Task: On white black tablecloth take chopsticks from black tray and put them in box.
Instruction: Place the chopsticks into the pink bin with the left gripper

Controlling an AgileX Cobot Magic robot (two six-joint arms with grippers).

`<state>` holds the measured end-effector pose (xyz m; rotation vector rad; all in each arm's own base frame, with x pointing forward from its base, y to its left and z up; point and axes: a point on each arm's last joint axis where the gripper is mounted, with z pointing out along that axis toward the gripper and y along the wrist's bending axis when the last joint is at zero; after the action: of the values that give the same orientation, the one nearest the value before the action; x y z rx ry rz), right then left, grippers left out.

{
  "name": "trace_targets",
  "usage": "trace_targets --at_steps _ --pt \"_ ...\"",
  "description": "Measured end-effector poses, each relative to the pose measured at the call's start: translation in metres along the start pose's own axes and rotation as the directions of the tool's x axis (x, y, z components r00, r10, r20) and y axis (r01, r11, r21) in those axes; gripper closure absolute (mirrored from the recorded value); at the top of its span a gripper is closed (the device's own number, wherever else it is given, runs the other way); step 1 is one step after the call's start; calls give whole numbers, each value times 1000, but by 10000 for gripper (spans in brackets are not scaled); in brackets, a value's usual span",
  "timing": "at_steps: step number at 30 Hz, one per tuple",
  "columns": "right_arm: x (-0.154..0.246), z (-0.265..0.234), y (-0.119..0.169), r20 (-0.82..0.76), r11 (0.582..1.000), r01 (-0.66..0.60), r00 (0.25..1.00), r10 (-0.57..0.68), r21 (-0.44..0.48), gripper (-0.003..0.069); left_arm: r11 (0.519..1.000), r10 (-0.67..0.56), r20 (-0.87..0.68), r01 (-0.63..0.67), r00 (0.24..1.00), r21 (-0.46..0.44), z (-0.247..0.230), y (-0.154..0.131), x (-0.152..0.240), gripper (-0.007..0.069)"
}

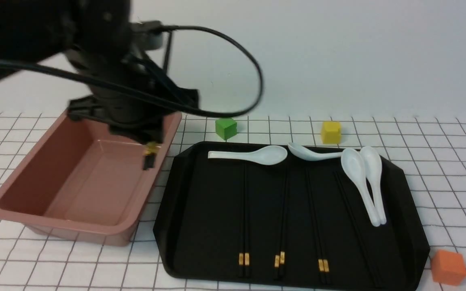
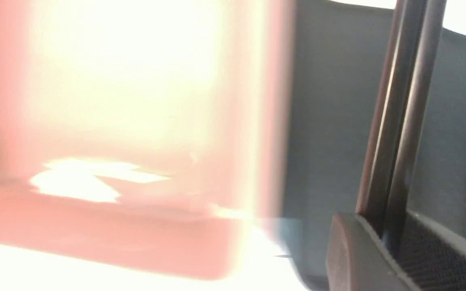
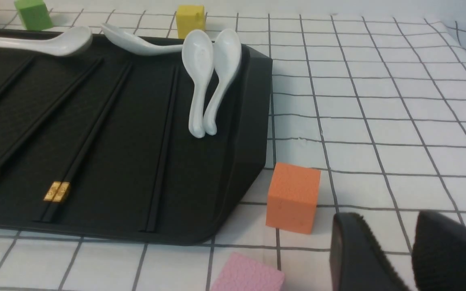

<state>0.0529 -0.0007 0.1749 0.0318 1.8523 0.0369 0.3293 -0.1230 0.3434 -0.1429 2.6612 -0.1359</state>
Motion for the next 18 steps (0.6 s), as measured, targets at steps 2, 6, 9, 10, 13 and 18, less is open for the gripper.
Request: trace_targets --at_steps 2,6,9,10,13,18 --pt "0 0 0 0 1000 0 1000 0 0 419 997 -26 -31 23 999 -68 7 37 -9 501" --pt "0 0 0 0 1000 0 1000 0 0 419 991 -75 -55 68 996 -114 41 81 -16 501" --pt "0 0 0 0 1000 0 1000 0 0 419 991 -70 -57 62 996 -121 71 99 -19 501" --pt "0 0 0 0 1000 0 1000 0 0 419 991 -56 -70 46 996 -128 86 104 -19 501" --pt "0 0 0 0 1000 0 1000 0 0 419 989 -26 -103 10 994 -150 115 108 -18 495" --pt "0 0 0 0 1000 0 1000 0 0 419 986 -11 -158 -15 987 -167 147 111 -12 383"
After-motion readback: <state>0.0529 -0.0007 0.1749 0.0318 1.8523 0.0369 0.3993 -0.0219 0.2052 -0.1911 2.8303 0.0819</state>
